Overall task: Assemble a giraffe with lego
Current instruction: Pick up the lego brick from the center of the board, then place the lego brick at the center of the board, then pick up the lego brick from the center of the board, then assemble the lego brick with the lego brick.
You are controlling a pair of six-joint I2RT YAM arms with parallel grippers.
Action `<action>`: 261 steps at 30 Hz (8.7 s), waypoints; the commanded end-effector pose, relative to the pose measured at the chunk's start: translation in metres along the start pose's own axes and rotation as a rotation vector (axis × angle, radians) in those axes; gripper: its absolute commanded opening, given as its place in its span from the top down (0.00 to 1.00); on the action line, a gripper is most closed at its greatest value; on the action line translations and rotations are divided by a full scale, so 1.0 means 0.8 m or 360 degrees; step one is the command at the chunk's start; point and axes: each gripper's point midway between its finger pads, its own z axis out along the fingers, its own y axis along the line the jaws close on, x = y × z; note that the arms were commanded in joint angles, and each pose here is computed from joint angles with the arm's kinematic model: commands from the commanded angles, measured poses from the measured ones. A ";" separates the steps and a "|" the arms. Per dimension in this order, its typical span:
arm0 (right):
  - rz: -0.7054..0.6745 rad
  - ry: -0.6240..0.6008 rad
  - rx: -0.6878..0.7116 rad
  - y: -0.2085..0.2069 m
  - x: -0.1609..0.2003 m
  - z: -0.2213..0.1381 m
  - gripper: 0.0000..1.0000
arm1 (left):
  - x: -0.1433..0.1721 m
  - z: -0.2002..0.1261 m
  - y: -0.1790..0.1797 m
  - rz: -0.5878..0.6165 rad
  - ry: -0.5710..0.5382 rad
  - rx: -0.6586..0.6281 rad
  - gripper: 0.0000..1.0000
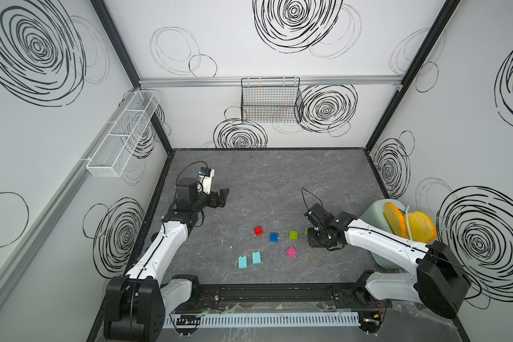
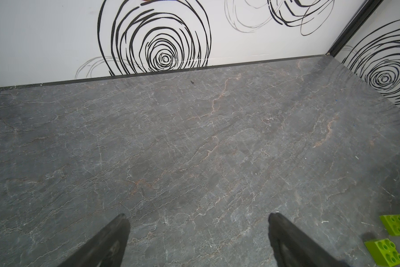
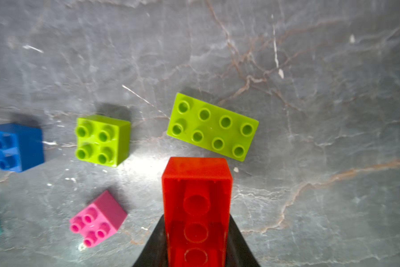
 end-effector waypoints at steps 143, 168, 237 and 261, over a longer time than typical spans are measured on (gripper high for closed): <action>-0.0398 -0.1878 -0.0088 -0.075 -0.116 -0.204 0.01 | 0.275 -0.016 -0.281 0.2782 0.0844 0.1734 0.19; -0.0410 -0.1859 -0.0086 -0.073 -0.117 -0.200 0.01 | 0.290 0.010 -0.261 0.2603 0.0988 0.1652 0.67; 0.0007 -0.0171 -0.1183 0.190 -0.129 -0.160 0.61 | 0.003 -0.019 -0.308 0.1037 0.0004 0.1251 0.79; 0.0175 -0.0202 -0.0651 0.127 -0.134 -0.070 1.00 | 0.021 -0.024 -0.237 0.1076 0.0083 0.0969 0.02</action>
